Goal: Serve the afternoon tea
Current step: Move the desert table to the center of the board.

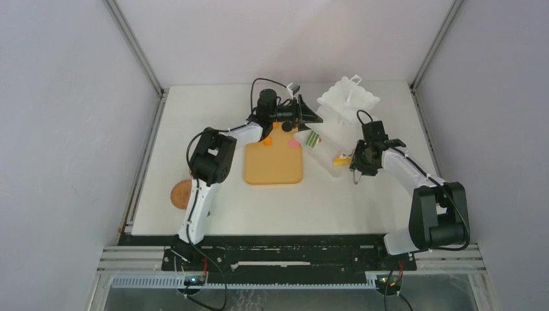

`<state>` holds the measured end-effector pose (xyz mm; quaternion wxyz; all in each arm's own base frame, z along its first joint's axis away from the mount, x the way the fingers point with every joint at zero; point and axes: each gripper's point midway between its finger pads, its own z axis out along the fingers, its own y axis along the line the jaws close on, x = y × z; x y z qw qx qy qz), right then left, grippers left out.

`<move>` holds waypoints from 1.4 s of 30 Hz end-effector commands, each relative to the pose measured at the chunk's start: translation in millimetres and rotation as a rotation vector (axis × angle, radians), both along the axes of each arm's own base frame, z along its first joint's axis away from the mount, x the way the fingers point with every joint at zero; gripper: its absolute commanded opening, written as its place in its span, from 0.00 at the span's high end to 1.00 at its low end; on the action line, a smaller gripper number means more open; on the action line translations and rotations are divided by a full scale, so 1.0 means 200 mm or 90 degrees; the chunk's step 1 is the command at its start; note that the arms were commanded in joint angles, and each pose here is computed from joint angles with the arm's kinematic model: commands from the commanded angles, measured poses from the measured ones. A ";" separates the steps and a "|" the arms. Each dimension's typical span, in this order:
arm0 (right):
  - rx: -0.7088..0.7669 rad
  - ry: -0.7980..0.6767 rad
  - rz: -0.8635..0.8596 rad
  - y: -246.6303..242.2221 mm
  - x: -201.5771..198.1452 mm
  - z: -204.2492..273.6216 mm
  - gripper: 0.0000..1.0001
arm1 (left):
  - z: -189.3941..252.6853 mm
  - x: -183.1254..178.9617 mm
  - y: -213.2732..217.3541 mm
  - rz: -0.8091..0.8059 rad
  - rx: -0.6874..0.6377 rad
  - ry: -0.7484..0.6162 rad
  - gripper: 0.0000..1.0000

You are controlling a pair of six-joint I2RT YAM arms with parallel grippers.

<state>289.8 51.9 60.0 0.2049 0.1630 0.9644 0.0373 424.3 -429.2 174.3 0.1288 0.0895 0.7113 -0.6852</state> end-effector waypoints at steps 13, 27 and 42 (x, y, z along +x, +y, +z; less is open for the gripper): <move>0.011 -0.066 -0.031 -0.01 -0.02 0.19 0.51 | 0.26 -0.11 0.00 -0.017 -0.038 -0.064 0.41; 0.002 -0.066 -0.030 -0.02 -0.07 0.21 0.51 | 0.18 -0.12 0.03 0.001 0.001 -0.064 0.11; 0.002 -0.083 -0.033 -0.02 -0.11 0.24 0.52 | 0.04 -0.03 0.14 0.087 0.095 -0.061 0.10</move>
